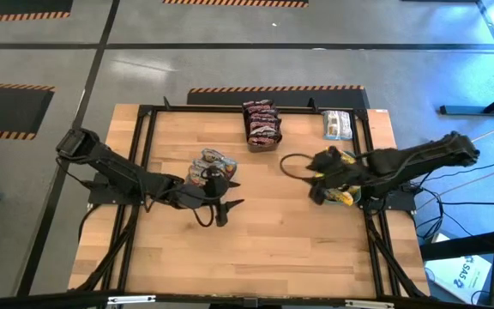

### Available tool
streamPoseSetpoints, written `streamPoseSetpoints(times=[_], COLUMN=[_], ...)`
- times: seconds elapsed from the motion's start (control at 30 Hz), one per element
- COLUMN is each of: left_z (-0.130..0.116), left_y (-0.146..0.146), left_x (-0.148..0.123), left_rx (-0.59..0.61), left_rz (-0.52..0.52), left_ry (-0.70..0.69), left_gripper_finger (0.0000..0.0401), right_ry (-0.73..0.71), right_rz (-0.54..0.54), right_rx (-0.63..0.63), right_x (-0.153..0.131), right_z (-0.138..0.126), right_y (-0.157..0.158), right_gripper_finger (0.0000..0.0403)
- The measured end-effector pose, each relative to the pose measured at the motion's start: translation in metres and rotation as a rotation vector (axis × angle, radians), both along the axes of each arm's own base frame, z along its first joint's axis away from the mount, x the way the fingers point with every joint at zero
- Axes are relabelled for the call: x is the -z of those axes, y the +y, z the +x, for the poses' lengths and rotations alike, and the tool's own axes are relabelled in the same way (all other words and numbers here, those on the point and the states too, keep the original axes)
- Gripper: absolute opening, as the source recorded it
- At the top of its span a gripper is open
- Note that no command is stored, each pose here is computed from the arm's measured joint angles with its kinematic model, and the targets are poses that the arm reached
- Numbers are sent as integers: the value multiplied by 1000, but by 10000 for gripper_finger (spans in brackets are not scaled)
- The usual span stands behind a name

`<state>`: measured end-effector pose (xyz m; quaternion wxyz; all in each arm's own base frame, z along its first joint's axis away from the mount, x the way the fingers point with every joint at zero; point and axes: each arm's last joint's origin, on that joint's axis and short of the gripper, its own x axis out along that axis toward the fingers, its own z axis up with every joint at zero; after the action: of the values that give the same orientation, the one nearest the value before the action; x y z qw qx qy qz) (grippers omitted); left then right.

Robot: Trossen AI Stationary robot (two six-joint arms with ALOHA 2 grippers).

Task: Sort Maruchan noodles
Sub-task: Put the blue noodle pack into the gray bin

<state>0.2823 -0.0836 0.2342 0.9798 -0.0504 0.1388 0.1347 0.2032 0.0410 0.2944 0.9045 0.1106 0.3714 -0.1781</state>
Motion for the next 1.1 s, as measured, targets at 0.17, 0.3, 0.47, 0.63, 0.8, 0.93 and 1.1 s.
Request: streamPoseSetpoints(times=[0.17, 0.3, 0.47, 0.63, 0.8, 0.93, 1.1], left_z=[4, 6, 9, 12, 13, 13, 12], left_y=[-2, -3, -4, -5, -5, -5, -6], left_x=[9, 13, 20, 27, 31, 30, 30], left_rx=[0, 11, 9, 1, 0, 1, 3], left_rz=[7, 2, -14, -27, -21, -22, -21], left_ry=[22, 33, 49, 67, 83, 82, 82], left_gripper_finger=[237, 237, 238, 238, 238, 238, 238], right_ry=[28, 63, 63, 113, 174, 177, 314], right_rz=[52, 20, -41, -64, -59, -77, -66], right_rx=[82, 147, 265, 391, 412, 492, 575], right_x=[-7, -6, -6, -4, 0, 5, 25], right_z=[-28, -39, -38, -36, -30, -24, -24], right_y=[-7, -12, -24, -58, -97, -128, -166], right_gripper_finger=[182, 182, 182, 182, 182, 182, 182])
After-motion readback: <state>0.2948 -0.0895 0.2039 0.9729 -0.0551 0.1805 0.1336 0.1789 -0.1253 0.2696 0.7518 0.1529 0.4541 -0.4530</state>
